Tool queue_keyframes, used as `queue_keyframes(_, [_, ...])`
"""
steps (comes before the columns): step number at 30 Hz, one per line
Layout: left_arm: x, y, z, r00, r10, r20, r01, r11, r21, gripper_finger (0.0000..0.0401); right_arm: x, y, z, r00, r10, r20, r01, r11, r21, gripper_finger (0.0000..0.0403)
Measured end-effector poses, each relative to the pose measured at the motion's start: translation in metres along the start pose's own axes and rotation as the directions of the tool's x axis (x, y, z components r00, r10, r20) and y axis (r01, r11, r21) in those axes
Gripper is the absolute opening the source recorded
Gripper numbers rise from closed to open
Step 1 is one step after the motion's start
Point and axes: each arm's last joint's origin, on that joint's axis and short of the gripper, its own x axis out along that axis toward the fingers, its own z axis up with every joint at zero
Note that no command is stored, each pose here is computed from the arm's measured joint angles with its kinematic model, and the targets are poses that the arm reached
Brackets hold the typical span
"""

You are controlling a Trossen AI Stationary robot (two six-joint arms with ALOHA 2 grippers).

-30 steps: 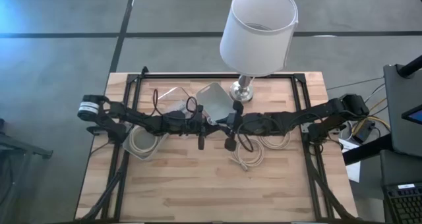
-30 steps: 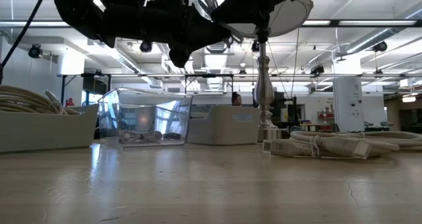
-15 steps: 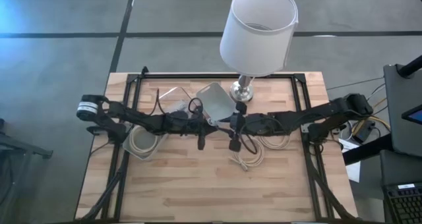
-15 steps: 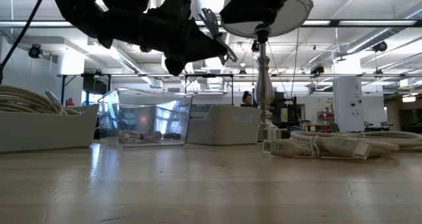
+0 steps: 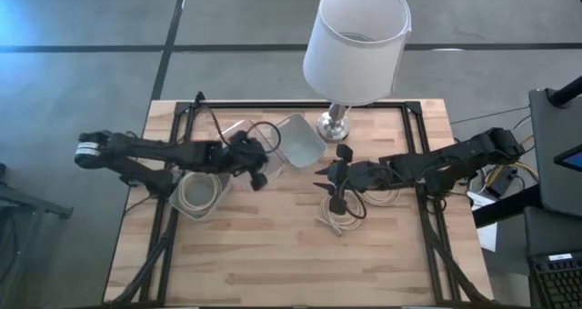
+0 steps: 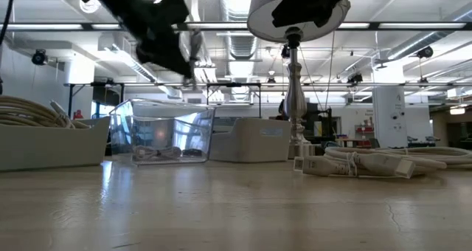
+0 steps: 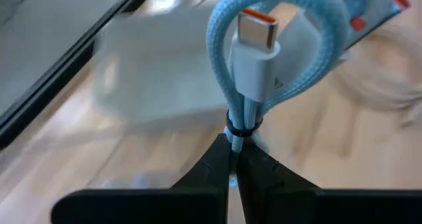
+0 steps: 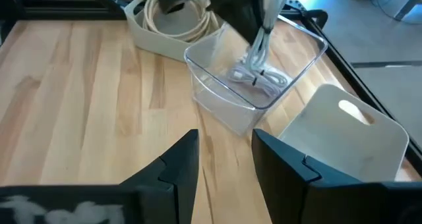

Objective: Pick & Place USB Port
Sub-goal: Put the blue charger cable into the transparent bin

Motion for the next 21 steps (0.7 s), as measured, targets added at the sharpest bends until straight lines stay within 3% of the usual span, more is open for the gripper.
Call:
queue_keyframes(6, [-0.005,0.027,-0.013,0.981,0.061,-0.183,-0.077,0.993,-0.086,0.0013,0.003,0.001,-0.001,1.000,0.000,-0.006,0.000,1.000,-0.002,0.0134])
queue_keyframes(12, [0.018,0.047,-0.021,0.936,-0.034,-0.351,-0.050,0.973,-0.225,0.0014,0.004,0.001,-0.001,1.000,-0.001,-0.007,0.001,1.000,-0.003,0.0141])
queue_keyframes(21, [0.059,0.047,-0.035,0.849,-0.130,-0.512,-0.003,0.968,-0.251,0.0016,0.004,0.001,-0.001,1.000,0.000,-0.007,0.000,1.000,-0.007,0.0132])
